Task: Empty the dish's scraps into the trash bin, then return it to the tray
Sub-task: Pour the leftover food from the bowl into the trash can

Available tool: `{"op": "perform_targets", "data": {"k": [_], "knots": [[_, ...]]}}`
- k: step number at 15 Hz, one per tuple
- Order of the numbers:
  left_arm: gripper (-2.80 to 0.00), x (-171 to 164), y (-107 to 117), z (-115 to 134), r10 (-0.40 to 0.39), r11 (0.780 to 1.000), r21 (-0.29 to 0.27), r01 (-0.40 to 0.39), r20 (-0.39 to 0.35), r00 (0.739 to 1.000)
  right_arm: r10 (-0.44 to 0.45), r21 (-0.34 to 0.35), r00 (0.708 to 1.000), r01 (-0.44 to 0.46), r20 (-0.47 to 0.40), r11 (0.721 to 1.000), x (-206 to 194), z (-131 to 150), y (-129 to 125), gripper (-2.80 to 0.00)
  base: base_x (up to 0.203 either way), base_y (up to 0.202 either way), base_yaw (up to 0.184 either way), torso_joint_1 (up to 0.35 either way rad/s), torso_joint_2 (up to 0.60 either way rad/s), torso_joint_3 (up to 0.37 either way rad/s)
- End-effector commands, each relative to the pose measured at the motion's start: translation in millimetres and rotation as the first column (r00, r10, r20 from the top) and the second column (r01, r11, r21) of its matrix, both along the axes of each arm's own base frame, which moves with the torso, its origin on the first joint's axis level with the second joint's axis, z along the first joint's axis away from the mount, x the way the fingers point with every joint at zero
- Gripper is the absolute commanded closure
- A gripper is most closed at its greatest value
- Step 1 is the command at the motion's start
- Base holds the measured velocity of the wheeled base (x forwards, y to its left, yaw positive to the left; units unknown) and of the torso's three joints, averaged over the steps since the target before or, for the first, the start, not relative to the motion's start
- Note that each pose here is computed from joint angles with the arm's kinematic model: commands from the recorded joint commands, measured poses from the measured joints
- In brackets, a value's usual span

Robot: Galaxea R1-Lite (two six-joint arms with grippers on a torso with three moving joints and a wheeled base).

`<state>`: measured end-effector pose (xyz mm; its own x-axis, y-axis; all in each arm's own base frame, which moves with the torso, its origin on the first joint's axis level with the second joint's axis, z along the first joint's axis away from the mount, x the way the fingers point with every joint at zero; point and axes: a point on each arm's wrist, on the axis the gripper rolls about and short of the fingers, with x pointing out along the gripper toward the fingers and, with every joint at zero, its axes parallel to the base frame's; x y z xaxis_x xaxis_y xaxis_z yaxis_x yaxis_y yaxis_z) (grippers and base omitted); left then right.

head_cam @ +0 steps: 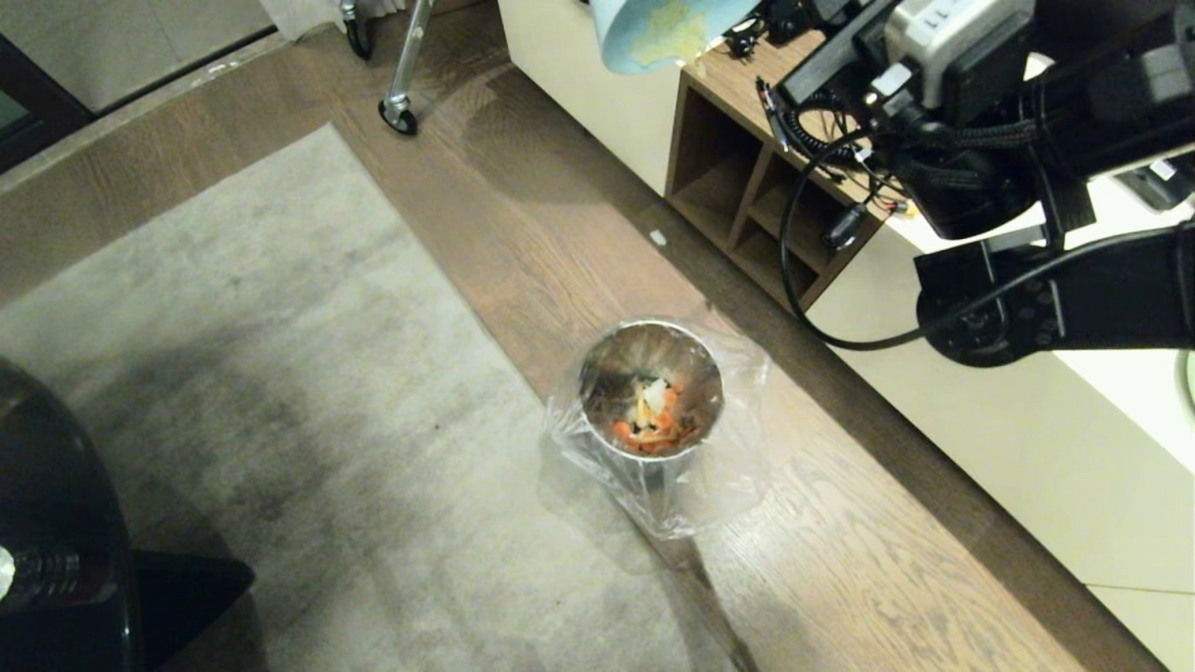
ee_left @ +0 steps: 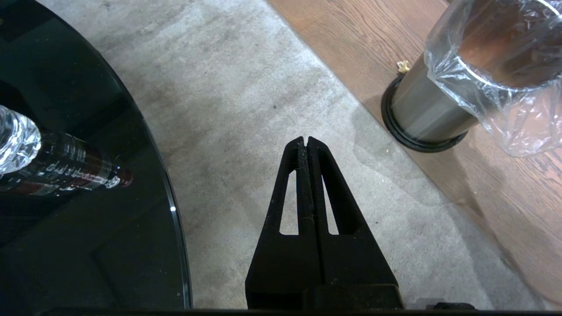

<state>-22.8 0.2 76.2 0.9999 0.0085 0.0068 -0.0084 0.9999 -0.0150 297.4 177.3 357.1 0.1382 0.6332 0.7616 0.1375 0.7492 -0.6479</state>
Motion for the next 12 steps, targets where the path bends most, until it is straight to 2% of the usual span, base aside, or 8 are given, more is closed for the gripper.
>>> {"op": "perform_targets", "data": {"k": [1,5,6,8,9,12], "knots": [[0.0,0,0,0,0.001,1.0,0.0,-0.001,0.001,1.0,-0.014,0.025,0.998,0.013,0.063,1.0,-4,5,-5,0.0,0.0,0.0,0.0,0.0,0.0,0.0],[0.0,0,0,0,0.001,1.0,0.0,-0.001,0.001,1.0,-0.031,0.018,0.996,0.029,0.088,0.999,6,5,-7,0.0,0.0,0.0,0.0,0.0,0.0,0.0],[0.0,0,0,0,0.001,1.0,0.0,-0.001,0.001,1.0,-0.004,0.027,0.994,0.001,0.113,1.0,-3,12,-1,0.0,0.0,0.0,0.0,0.0,0.0,0.0],[0.0,0,0,0,0.001,1.0,0.0,-0.001,0.001,1.0,-0.022,0.032,0.991,0.018,0.131,0.999,-4,17,-8,0.0,0.0,0.0,0.0,0.0,0.0,0.0],[0.0,0,0,0,0.001,1.0,0.0,-0.001,0.001,1.0,-0.001,0.037,0.99,-0.004,0.14,0.999,-14,21,-5,0.0,0.0,0.0,0.0,0.0,0.0,0.0],[0.0,0,0,0,0.001,1.0,0.0,-0.001,0.001,1.0,0.001,0.032,0.991,-0.005,0.131,0.999,-13,19,-3,0.0,0.0,0.0,0.0,0.0,0.0,0.0]]}}
